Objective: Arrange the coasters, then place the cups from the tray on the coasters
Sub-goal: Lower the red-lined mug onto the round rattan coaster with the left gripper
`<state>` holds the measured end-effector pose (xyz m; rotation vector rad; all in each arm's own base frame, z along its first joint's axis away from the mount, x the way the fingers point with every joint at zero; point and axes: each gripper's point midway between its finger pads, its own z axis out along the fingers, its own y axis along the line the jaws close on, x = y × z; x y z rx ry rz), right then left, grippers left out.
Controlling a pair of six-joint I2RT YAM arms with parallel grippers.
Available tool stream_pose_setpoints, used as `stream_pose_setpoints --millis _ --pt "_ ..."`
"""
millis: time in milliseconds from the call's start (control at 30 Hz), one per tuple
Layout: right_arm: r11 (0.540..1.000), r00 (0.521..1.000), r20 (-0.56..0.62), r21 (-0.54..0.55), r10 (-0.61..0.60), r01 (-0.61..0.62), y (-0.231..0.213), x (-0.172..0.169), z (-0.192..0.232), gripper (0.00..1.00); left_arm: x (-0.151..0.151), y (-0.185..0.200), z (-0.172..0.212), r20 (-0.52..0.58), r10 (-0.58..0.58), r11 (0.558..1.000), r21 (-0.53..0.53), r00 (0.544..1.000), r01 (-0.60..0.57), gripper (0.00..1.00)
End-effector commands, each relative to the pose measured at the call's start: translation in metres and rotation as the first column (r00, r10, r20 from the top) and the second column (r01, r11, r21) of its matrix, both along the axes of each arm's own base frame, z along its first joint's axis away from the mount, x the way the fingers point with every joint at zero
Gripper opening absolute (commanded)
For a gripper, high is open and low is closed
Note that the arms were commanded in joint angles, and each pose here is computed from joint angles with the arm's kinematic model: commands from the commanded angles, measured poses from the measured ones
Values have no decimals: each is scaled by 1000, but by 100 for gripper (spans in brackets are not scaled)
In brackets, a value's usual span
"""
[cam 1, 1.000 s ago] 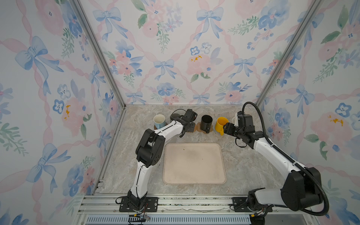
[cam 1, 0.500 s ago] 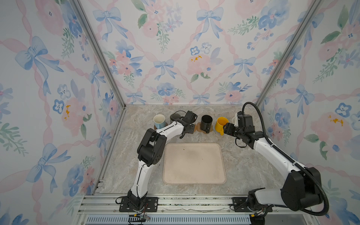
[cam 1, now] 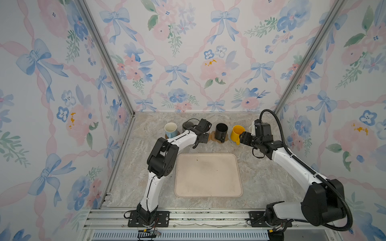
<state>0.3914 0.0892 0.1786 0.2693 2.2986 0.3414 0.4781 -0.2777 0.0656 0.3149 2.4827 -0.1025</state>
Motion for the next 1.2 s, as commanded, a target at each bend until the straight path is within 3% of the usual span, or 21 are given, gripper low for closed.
stream_pose_setpoints --millis 0,1167 --pt "1000 1000 0 10 -8 8 -2 1 -3 67 7 1 0 24 4 1000 -10 1000 -3 0" --pt "1000 1000 -3 11 -9 9 -2 2 -4 67 6 2 -6 14 -4 1000 0 1000 4 0"
